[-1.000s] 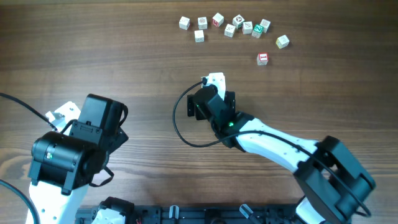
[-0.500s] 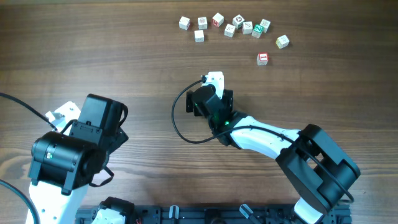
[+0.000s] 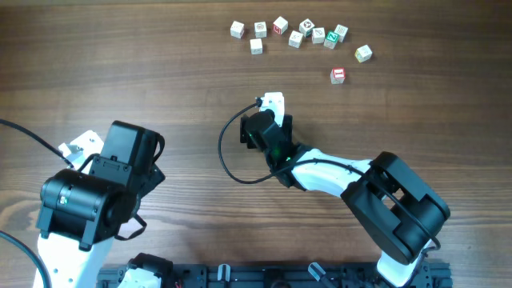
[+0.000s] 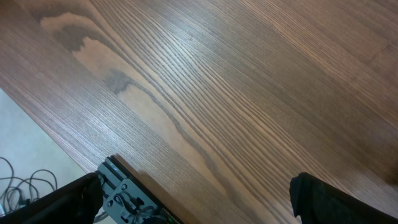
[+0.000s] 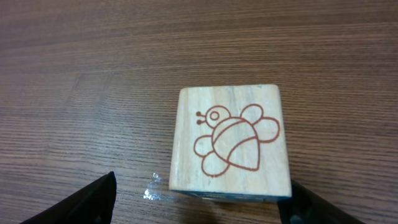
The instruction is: Form a tower
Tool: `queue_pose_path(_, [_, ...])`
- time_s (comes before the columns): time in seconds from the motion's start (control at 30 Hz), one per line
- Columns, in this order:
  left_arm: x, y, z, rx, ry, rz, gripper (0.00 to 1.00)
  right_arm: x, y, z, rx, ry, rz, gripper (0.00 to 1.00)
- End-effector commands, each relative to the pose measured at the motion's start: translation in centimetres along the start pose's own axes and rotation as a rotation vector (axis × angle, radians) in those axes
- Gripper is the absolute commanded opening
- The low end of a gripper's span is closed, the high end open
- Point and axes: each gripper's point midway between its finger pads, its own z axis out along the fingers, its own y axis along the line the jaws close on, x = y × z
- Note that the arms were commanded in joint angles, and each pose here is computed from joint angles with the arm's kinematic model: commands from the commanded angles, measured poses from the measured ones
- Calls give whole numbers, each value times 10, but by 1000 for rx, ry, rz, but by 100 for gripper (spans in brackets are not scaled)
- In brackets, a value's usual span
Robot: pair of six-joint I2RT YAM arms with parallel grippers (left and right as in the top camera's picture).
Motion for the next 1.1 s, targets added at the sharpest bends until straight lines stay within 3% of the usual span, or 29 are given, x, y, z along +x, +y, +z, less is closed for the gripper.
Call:
queue_pose_path(0.0, [-1,2,0,-2,-3,-25,100,4,-6,4,23,2,-12,78])
queue_pose_path(0.67, [-1,2,0,-1,-3,-26,100,4,-6,4,23,2,-11,62])
queue_pose_path(0.87, [-1,2,0,-1,-3,-26,100,5,-6,4,26,5,-13,74])
queue_pose_path(1.07, [-1,2,0,-1,-3,-26,100,1,-15,3,74,-20,-15,74])
